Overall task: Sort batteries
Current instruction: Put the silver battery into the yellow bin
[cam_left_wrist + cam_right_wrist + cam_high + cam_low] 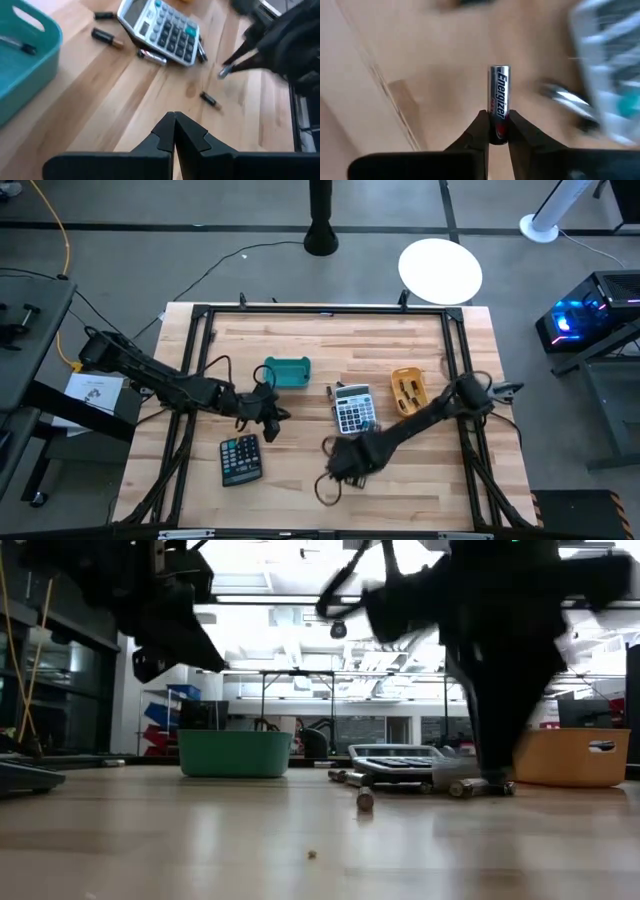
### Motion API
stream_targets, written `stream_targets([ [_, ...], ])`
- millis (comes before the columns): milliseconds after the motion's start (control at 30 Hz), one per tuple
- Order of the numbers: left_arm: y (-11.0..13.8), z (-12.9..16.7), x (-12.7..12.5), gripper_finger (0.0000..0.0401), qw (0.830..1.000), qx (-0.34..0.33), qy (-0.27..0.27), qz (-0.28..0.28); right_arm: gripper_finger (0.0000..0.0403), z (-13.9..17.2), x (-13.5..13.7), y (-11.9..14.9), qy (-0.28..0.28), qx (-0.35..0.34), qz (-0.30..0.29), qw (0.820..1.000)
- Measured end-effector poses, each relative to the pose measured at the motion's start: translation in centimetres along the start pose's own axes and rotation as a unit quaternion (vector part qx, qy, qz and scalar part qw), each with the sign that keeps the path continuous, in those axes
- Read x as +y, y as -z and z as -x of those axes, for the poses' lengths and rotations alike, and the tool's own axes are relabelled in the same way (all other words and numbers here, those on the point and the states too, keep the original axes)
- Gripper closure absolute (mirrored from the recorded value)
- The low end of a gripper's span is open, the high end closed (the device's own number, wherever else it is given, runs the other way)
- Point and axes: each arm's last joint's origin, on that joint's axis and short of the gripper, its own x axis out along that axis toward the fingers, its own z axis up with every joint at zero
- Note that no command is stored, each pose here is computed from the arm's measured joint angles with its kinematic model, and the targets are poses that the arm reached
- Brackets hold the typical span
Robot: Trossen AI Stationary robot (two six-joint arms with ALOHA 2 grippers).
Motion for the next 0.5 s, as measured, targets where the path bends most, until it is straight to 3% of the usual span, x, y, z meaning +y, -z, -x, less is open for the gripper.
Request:
stream_targets([
  [200,-2.4,0.4,-1.5,0.0401,0.999,-0.017,-0.004,-0.046,0.0386,5.5,-7.0,2.9,0.069,-0.014,-0.079,0.994],
  [333,-3.4,0.1,-2.6,0.0401,0.996,-0.026,0.004,-0.081,0.0386,8.2,-12.4,6.7,0.06,-0.046,-0.19,0.979],
  [500,-3.6,-1.6,-3.4,0.0401,0.995,-0.013,-0.007,-0.101,0.0386,9.2,-16.3,10.7,0.02,-0.093,-0.3,0.949],
])
